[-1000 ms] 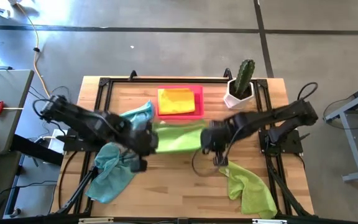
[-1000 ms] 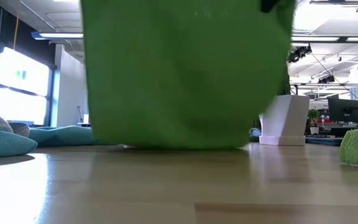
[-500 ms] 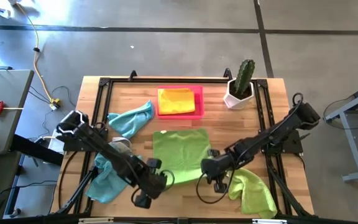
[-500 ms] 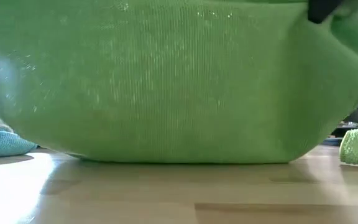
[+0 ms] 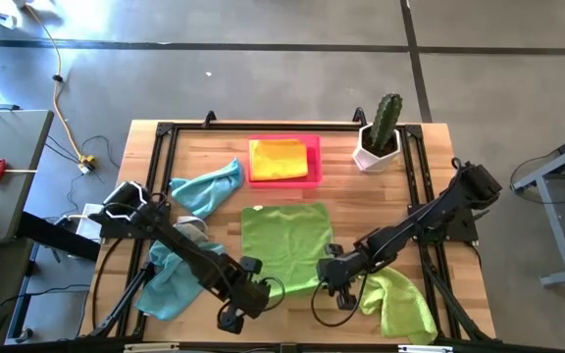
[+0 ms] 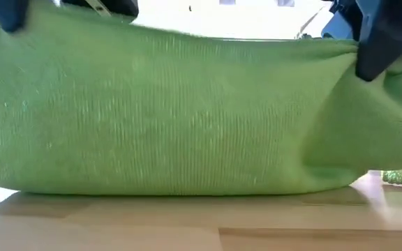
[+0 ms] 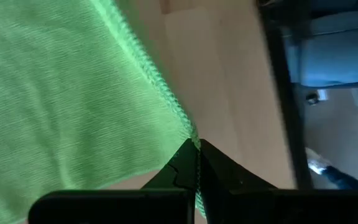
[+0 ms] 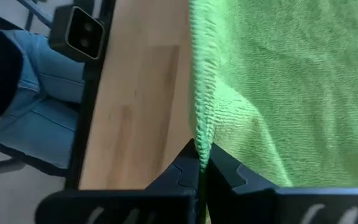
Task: Fold microfiber towels
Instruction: Fold the green microfiber cloth
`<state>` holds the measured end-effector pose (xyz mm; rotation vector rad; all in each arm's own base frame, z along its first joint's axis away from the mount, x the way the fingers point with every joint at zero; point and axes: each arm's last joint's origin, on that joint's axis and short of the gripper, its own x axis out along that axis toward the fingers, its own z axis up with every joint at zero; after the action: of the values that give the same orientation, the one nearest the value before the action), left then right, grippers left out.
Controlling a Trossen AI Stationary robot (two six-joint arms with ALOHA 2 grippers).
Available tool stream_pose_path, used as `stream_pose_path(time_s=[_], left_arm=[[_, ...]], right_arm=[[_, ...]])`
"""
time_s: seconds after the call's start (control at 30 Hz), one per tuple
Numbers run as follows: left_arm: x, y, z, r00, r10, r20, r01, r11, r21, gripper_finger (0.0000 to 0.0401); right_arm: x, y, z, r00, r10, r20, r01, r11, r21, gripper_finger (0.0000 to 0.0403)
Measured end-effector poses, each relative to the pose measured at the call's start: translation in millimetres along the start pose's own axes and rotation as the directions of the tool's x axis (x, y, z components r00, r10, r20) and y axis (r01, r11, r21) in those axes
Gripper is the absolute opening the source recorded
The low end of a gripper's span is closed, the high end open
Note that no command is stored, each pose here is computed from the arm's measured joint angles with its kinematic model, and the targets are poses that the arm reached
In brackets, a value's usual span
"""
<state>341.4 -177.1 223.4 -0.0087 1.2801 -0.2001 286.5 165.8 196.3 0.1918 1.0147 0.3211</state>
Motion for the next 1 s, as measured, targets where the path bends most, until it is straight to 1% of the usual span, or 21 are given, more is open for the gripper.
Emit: stream_pose_path(time_s=[0.13,0.3,0.4,0.5,0.63,0.73,0.8,1.0], left_arm=[[0.1,14.4,-1.8,0.994,0.105,-0.036,-0.105,0.994,0.006,0.0000],[-2.4,43.1,-4.9,0.961,0.249,-0.118,-0.253,0.967,-0.018,0.0000],[0.4,61.0,-5.2,0.949,0.282,-0.140,-0.289,0.957,-0.031,0.0000],[7.8,78.5,-11.0,0.937,0.298,-0.184,-0.308,0.951,-0.029,0.0000],[17.9,103.4,-21.1,0.902,0.362,-0.236,-0.383,0.922,-0.052,0.0000],[20.5,120.3,-25.2,0.868,0.427,-0.255,-0.456,0.888,-0.065,0.0000],[19.6,129.6,-25.3,0.851,0.455,-0.260,-0.486,0.871,-0.066,0.0000],[17.1,150.2,-24.9,0.836,0.475,-0.274,-0.506,0.861,-0.053,0.0000]], right_arm=[[-0.3,-5.1,0.0,0.999,-0.046,-0.004,0.046,0.999,-0.016,0.0000],[-2.3,-24.2,-0.1,0.992,-0.108,-0.064,0.107,0.994,-0.011,0.0000],[-4.8,-41.0,0.8,0.981,-0.166,-0.100,0.165,0.986,-0.020,0.0000],[-8.5,-60.7,2.5,0.963,-0.238,-0.129,0.235,0.971,-0.038,0.0000],[-14.4,-87.0,6.4,0.942,-0.300,-0.150,0.293,0.954,-0.067,0.0000],[-18.6,-103.6,9.0,0.932,-0.327,-0.157,0.316,0.944,-0.090,0.0000],[-21.5,-114.0,10.1,0.926,-0.340,-0.163,0.328,0.940,-0.097,0.0000],[-29.1,-139.3,13.2,0.914,-0.370,-0.163,0.358,0.928,-0.101,0.0000]])
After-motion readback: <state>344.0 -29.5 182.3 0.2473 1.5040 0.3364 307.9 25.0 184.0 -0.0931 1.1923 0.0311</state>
